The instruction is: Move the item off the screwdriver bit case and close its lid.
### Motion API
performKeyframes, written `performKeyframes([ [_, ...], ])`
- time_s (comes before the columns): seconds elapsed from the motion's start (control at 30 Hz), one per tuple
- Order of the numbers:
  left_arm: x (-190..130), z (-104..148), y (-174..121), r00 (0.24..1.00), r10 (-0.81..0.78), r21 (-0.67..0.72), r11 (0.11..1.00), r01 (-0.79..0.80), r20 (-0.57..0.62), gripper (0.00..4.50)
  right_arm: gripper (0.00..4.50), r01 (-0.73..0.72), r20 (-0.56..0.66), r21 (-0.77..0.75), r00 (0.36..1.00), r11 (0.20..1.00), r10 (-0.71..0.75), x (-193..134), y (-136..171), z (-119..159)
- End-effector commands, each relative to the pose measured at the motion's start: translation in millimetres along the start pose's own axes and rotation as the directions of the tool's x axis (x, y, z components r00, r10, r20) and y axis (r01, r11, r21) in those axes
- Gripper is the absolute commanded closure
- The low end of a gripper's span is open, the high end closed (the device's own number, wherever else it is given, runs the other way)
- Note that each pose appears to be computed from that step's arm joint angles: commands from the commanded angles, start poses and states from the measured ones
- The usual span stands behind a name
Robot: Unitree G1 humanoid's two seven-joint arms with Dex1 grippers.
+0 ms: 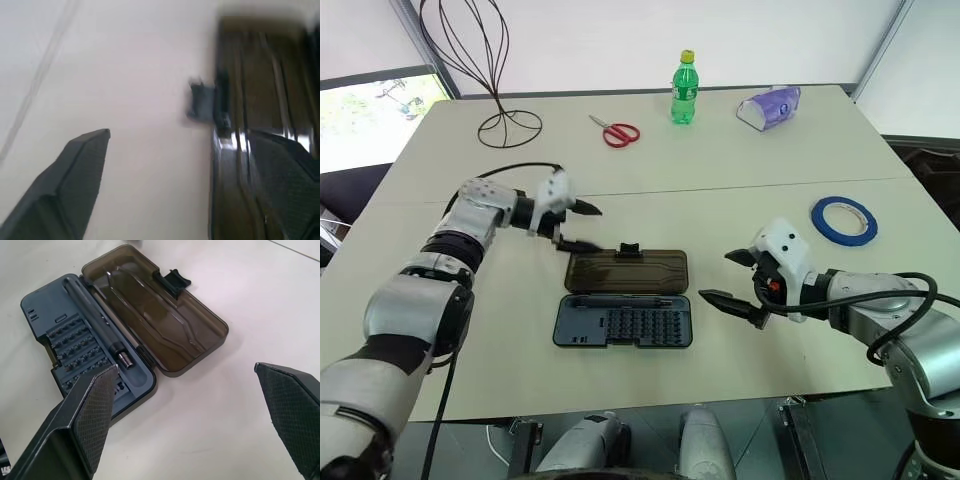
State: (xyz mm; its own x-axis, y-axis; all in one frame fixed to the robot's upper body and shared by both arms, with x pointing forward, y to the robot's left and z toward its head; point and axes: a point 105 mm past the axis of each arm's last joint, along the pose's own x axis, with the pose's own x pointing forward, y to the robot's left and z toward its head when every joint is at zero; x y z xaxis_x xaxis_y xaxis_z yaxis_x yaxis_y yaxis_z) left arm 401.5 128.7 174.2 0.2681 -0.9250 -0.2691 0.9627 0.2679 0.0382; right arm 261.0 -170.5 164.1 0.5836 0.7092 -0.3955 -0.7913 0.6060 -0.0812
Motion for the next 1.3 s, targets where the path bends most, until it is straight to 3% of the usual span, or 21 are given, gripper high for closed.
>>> performKeyframes([
  [0.03,-32.0,32.5,-14.8,0.990,-0.062,-0.039,0.997,0.067,0.127,0.02,0.00,-0.017,0.092,-0.025,0.996,1.000,0.019,-3.9,0.9,21.4],
  [0.13,-43.2,19.8,-56.2,0.986,-0.095,-0.092,0.990,0.108,0.134,0.02,0.00,0.014,0.120,-0.037,0.993,0.999,-0.009,4.4,-8.4,30.6],
  [0.23,-48.1,0.6,-103.4,0.987,-0.119,-0.177,0.975,0.136,0.104,0.82,0.00,0.061,0.122,-0.046,0.991,0.997,-0.055,14.3,-23.1,34.2],
  [0.3,-48.1,-15.7,-129.6,0.992,-0.120,-0.161,0.979,0.126,0.046,1.78,0.00,0.089,0.118,-0.059,0.990,0.994,-0.081,23.0,-33.2,35.2],
  [0.47,-38.5,-41.7,-153.3,0.997,-0.052,-0.027,0.998,0.051,-0.050,4.42,0.00,0.139,0.111,-0.096,0.985,0.986,-0.128,46.2,-52.9,40.0],
  [0.87,-23.4,-121.1,-156.8,0.959,0.004,0.145,0.989,0.038,-0.282,4.47,0.00,0.087,0.051,-0.146,0.995,0.985,-0.080,78.9,-63.6,43.6],
  [1.13,-21.2,-133.1,-153.2,0.964,0.032,0.119,0.993,0.000,-0.264,4.47,0.00,-0.060,-0.034,-0.111,0.998,0.992,0.057,94.8,-48.7,28.7],
  [1.3,-20.4,-140.3,-150.2,0.965,0.060,0.101,0.994,-0.035,-0.255,4.47,0.00,-0.078,-0.067,-0.066,0.995,0.995,0.074,110.6,-53.0,20.6],
])
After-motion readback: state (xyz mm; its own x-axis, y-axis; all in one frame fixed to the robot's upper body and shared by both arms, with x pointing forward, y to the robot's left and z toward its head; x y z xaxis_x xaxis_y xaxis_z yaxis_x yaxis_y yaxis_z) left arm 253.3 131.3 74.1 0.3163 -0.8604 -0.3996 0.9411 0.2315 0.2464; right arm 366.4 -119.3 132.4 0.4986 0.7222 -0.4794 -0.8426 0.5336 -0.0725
